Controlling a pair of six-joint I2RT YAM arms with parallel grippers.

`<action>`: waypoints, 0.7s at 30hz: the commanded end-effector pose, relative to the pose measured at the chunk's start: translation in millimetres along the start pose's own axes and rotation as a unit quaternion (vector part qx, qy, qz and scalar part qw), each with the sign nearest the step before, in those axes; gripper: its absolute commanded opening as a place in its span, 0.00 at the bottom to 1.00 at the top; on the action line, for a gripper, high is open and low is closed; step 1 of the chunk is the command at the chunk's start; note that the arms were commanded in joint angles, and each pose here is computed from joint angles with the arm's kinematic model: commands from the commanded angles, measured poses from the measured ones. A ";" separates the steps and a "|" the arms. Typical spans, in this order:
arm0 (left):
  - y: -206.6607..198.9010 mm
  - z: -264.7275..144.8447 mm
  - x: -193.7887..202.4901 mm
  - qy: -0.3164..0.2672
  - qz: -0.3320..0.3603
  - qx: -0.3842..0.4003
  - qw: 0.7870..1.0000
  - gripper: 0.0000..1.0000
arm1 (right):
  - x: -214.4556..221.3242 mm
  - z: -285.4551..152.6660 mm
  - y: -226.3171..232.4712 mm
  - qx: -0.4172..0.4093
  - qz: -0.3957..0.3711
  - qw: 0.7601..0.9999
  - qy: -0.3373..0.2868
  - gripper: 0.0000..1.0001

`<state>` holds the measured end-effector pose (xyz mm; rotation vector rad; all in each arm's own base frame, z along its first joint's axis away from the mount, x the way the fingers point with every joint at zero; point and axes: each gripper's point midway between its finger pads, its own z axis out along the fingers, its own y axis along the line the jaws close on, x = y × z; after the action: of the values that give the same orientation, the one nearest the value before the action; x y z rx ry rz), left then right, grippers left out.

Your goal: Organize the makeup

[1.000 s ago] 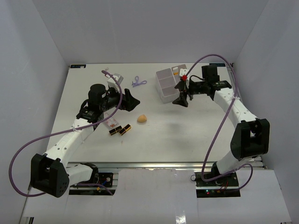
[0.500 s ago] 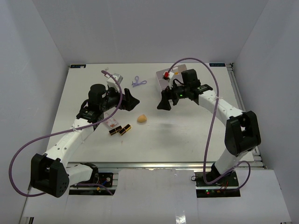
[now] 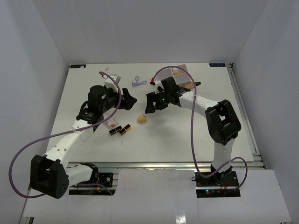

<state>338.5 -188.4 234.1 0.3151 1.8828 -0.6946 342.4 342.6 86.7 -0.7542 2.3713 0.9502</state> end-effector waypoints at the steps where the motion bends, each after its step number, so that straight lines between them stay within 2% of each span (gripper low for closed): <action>1: -2.7 -9.6 -17.6 -0.032 0.009 -0.003 0.999 0.92 | -12.9 15.7 9.4 -0.014 0.012 1.000 -0.007 0.73; 7: -4.0 -11.0 -19.2 -0.034 0.010 0.000 0.999 0.92 | 1.4 38.1 23.8 -0.044 0.015 0.999 0.023 0.64; 13: -5.8 -11.3 -19.6 -0.034 0.010 0.005 0.999 0.92 | 16.4 50.7 33.5 -0.048 0.010 0.998 0.043 0.61; 18: -6.5 -11.8 -20.6 -0.036 0.011 0.006 0.999 0.92 | 25.9 57.2 23.4 -0.024 0.007 0.998 0.054 0.44; 21: -6.2 -11.9 -20.7 -0.036 0.011 0.006 0.999 0.92 | 24.2 54.9 18.7 -0.013 -0.011 0.999 0.050 0.38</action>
<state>338.1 -186.8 240.7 0.3105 1.8607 -0.6884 310.5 386.9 43.4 -0.8358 2.4725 1.0203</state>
